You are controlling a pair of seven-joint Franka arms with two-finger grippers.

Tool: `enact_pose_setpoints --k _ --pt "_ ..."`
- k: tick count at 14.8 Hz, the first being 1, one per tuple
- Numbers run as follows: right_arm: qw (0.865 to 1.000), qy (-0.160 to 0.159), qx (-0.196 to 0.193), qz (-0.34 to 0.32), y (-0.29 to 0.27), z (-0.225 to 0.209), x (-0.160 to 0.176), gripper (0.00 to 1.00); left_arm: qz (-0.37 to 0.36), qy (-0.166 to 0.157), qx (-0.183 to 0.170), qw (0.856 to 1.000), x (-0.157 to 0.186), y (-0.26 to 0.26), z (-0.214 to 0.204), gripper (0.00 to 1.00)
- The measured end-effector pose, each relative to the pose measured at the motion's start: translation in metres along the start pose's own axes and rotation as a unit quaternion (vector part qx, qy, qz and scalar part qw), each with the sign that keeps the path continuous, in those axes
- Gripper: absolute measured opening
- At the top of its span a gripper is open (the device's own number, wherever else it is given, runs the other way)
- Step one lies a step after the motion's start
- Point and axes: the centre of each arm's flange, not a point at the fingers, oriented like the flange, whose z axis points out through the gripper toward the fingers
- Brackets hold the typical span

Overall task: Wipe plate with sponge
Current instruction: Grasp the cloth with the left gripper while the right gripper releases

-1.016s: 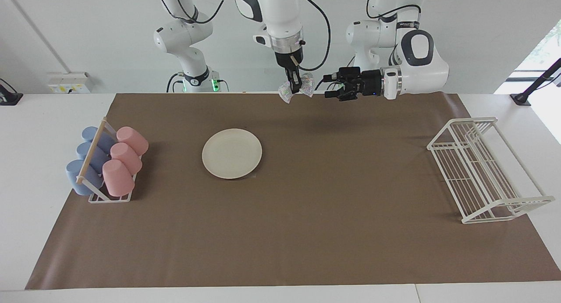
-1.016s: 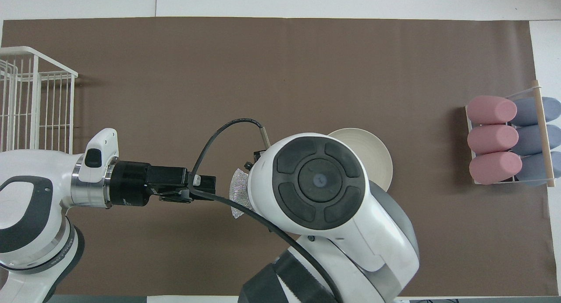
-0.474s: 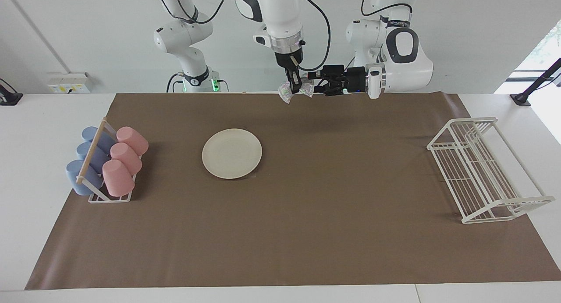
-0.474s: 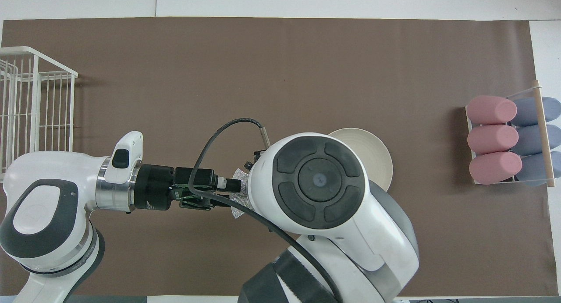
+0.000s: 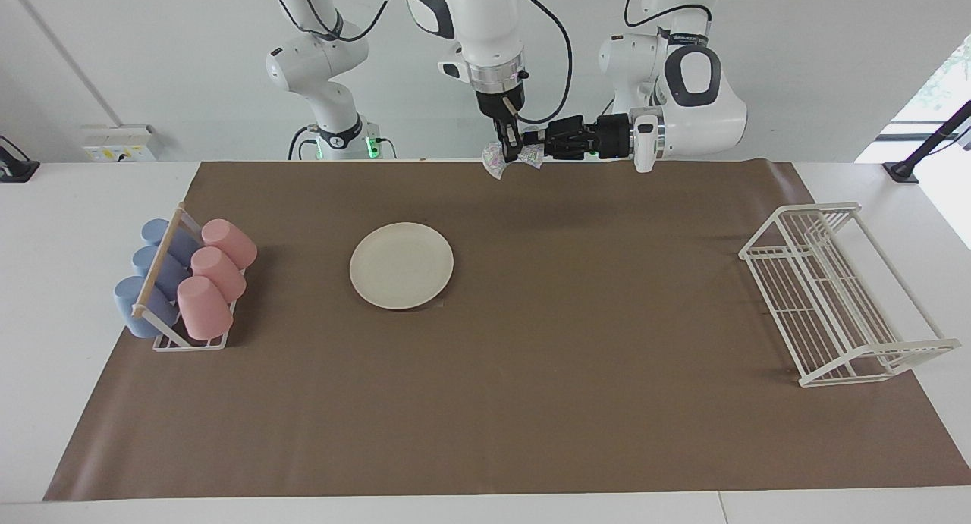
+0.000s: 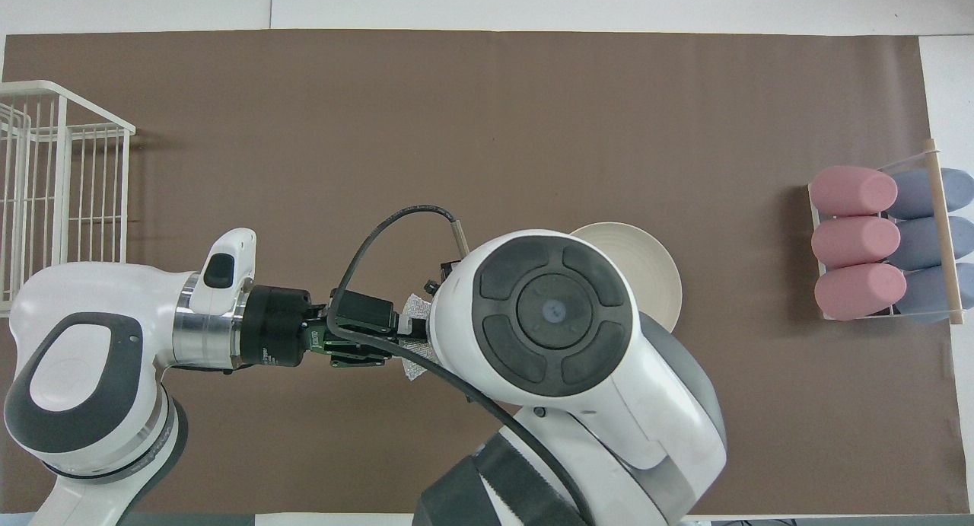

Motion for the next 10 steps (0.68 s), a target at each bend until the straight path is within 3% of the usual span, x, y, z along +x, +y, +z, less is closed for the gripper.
enact_pose_setpoints --k 1,2,5,6,10 --pt "1.000 0.001 -0.001 0.000 -0.0001 0.0008 0.0004 0.11 -0.002 0.001 0.000 1.000 -0.0011 0.0024 0.0009 0.30" --pt "1.000 0.001 -0.001 0.000 -0.0001 0.0008 0.0004 0.11 -0.003 0.003 0.000 1.000 -0.0016 0.0035 0.0007 0.15" --pt "1.000 0.001 -0.001 0.000 -0.0004 0.0004 0.0007 0.11 -0.005 0.004 0.001 1.000 -0.0016 0.0036 0.0011 0.07" --pt "1.000 0.001 -0.001 -0.002 -0.0009 0.0003 0.0016 0.16 -0.006 0.004 0.001 1.000 -0.0016 0.0036 0.0012 0.07" --pt "1.000 0.001 0.000 -0.019 -0.0028 -0.0015 0.0057 0.56 -0.010 0.005 0.001 1.000 -0.0015 0.0035 0.0011 0.07"
